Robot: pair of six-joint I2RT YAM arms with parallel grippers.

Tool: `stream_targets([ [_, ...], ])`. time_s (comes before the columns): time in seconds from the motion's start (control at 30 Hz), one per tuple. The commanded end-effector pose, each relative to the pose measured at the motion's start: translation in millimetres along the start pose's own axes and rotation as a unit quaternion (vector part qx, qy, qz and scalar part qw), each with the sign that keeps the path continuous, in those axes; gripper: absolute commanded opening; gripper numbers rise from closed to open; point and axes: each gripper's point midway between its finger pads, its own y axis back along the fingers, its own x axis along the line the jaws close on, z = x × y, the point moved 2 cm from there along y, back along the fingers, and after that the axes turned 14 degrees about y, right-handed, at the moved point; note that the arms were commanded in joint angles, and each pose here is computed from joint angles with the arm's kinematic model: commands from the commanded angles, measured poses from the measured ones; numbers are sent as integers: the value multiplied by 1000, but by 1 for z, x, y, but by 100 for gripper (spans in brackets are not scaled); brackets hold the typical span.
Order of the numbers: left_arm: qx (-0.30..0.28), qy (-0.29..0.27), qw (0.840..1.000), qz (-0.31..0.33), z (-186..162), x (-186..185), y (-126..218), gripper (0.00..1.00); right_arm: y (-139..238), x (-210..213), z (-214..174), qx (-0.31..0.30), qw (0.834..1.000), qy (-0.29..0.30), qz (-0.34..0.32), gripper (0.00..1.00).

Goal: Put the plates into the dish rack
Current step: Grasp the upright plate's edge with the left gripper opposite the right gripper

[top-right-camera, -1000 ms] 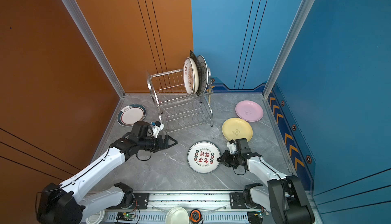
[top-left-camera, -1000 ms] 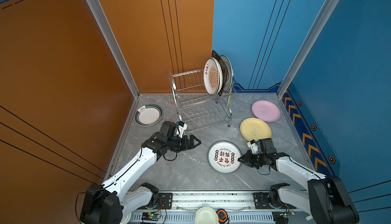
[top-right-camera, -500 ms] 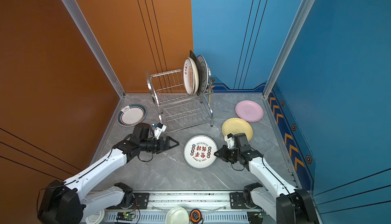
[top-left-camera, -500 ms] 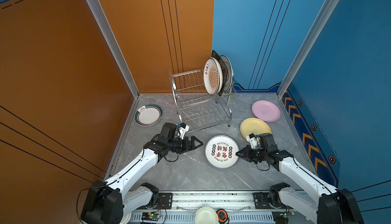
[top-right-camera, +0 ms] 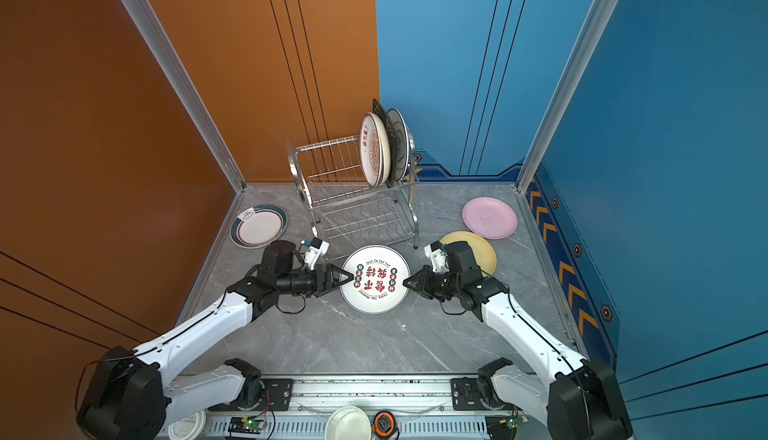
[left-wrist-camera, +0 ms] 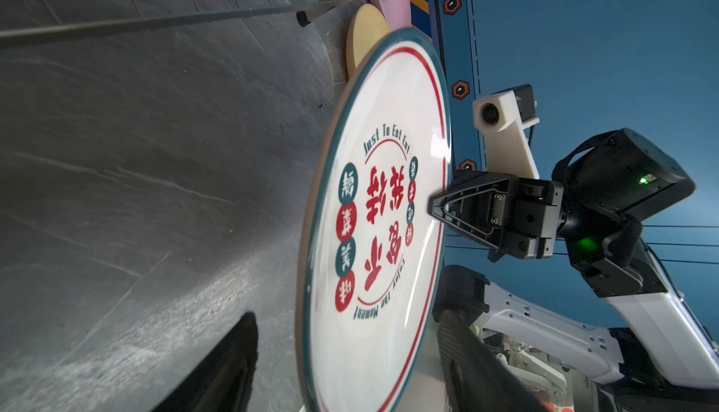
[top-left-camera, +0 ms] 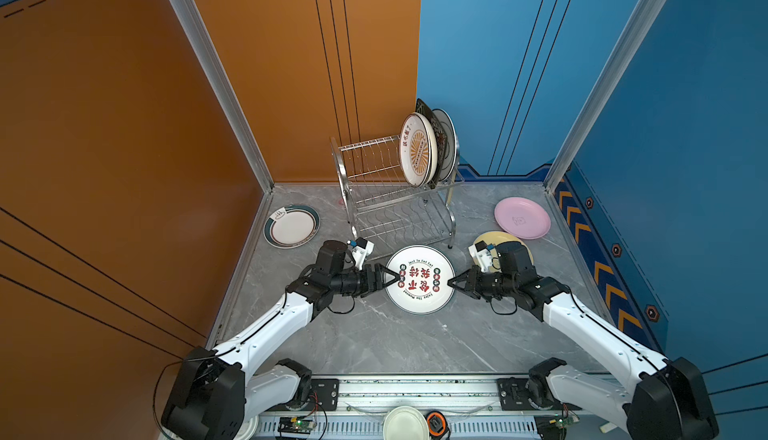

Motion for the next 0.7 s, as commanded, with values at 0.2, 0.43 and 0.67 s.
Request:
stream_targets([
  [0.2, -10, -7, 999, -40, 6, -16, 2, 44, -9, 42, 22, -6, 997, 37, 65, 0],
  [0.43, -16, -1, 999, -38, 6, -14, 3, 23, -10, 53, 28, -4, 995, 49, 85, 0],
  [0.67, -20, 5, 998, -53, 7, -19, 7, 0, -9, 64, 30, -5, 992, 63, 110, 16],
])
